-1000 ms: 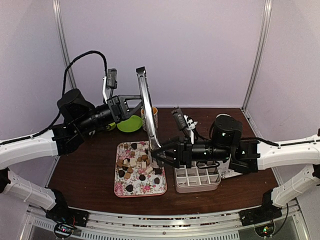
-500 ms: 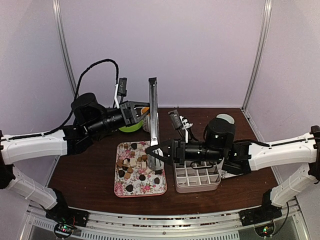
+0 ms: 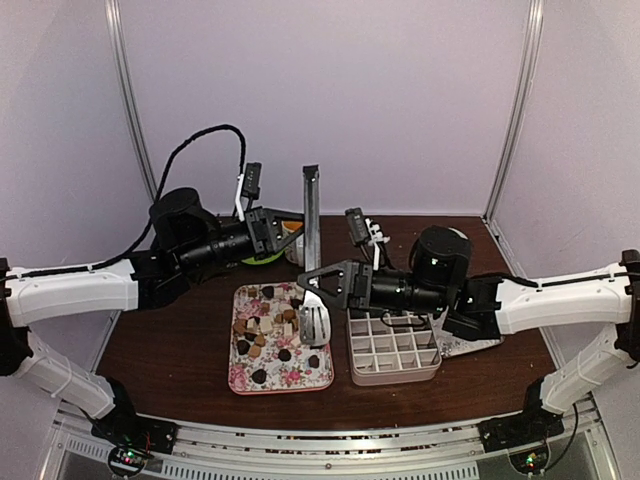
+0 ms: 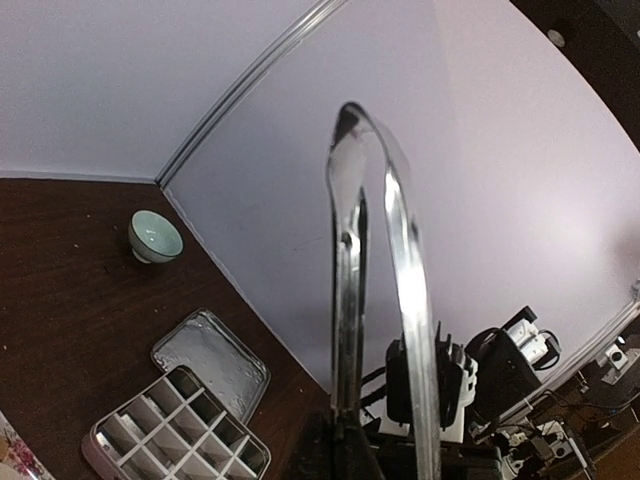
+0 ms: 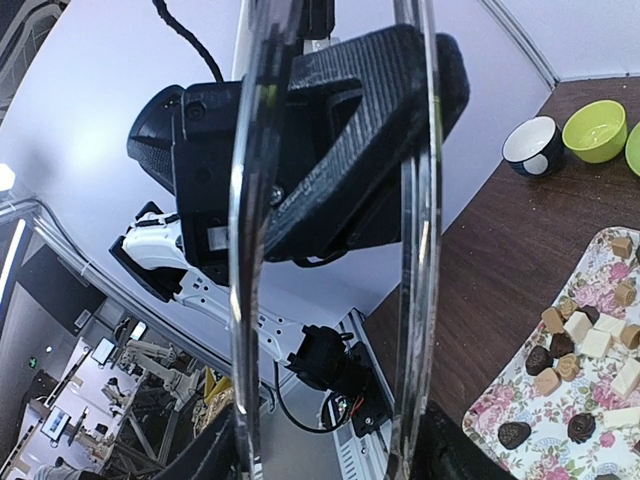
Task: Pack the chocolate
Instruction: Pass from the left arm to the right
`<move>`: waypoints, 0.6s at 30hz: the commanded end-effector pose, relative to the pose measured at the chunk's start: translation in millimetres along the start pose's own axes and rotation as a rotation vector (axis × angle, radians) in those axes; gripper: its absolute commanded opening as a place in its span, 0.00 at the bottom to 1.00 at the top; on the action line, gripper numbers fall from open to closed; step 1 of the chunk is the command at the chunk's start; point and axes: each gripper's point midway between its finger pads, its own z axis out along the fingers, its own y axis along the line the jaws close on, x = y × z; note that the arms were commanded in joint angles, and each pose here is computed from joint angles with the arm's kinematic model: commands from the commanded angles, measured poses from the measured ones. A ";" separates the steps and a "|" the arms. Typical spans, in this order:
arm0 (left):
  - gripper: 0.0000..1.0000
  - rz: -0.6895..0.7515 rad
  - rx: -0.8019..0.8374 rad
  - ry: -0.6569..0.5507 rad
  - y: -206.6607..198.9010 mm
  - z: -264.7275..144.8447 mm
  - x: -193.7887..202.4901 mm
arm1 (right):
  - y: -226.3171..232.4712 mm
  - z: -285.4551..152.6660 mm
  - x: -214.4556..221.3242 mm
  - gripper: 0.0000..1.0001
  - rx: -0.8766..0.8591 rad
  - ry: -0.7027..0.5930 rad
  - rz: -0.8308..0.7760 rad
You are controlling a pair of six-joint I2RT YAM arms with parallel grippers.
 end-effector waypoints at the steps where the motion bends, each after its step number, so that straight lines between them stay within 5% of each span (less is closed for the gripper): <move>1: 0.04 -0.035 0.026 -0.006 -10.2 2.7 -8.6 | 6.1 1.8 -16.0 0.54 -0.029 -0.050 0.038; 10: 0.13 -0.113 0.042 0.021 -6.2 10.6 -4.0 | -0.6 1.5 -16.8 0.41 -0.038 -0.061 0.090; 18: 0.33 -0.130 0.017 0.078 -0.9 12.2 5.2 | -10.3 -5.7 -20.2 0.39 -0.008 -0.081 0.094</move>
